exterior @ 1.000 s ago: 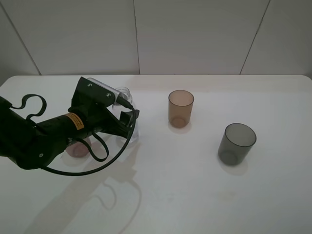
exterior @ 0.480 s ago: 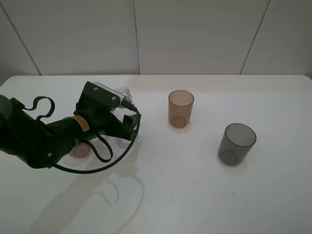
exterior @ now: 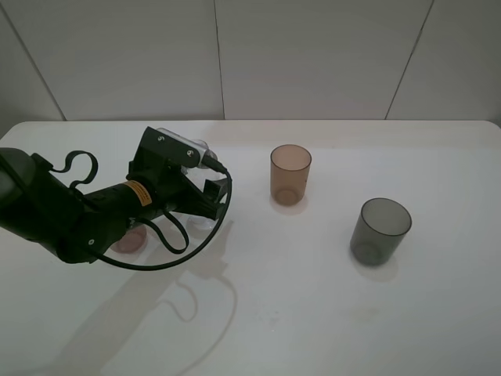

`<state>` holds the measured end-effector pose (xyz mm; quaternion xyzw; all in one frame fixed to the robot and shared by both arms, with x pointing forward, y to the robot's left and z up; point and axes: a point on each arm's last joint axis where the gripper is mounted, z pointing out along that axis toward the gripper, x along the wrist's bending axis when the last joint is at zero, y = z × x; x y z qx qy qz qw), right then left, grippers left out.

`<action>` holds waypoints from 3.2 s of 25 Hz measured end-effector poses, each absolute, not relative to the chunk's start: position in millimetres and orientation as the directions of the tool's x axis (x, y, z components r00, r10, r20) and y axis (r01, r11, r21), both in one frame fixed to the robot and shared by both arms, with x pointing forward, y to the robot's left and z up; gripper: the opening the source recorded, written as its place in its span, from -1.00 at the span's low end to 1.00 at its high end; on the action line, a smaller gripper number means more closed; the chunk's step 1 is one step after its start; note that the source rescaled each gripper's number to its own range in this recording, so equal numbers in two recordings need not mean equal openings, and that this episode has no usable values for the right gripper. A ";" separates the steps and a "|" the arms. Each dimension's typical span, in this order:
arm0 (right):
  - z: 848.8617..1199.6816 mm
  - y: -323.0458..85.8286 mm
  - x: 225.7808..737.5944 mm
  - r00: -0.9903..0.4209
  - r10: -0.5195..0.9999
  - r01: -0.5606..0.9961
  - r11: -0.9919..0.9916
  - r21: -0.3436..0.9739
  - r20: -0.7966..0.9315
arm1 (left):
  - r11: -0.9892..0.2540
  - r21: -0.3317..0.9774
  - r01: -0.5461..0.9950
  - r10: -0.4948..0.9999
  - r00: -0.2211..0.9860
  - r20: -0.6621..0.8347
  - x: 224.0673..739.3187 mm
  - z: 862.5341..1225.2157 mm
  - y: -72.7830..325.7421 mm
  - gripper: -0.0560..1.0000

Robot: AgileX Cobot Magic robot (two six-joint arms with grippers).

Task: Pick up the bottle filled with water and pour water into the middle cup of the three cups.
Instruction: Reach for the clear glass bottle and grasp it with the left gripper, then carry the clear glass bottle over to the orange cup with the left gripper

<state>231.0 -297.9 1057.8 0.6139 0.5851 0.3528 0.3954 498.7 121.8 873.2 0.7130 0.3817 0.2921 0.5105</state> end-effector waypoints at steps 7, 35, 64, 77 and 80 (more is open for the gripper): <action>1057.8 -297.9 231.0 0.067 0.997 0.439 -0.003 0.898 -0.030 | -0.160 0.958 0.238 0.846 0.533 0.009 505.1 877.7 117.2 0.99; 1057.8 -298.4 231.0 0.070 0.997 0.440 0.000 0.898 -0.034 | -0.161 0.954 0.253 0.849 0.529 0.003 504.4 885.5 118.0 -0.87; 1057.8 -297.9 231.0 0.067 0.997 0.439 -0.003 0.898 -0.030 | -0.794 0.606 0.053 0.434 0.747 0.504 563.5 991.1 72.1 -0.87; 1057.8 -297.9 231.0 0.067 0.997 0.439 -0.003 0.898 -0.030 | -0.938 0.321 -0.129 0.118 0.752 0.648 567.7 972.4 25.4 -0.87; 1057.8 -297.9 231.0 0.067 0.997 0.439 -0.003 0.898 -0.030 | -0.946 0.285 -0.154 0.077 0.747 0.661 566.4 969.0 20.6 -0.87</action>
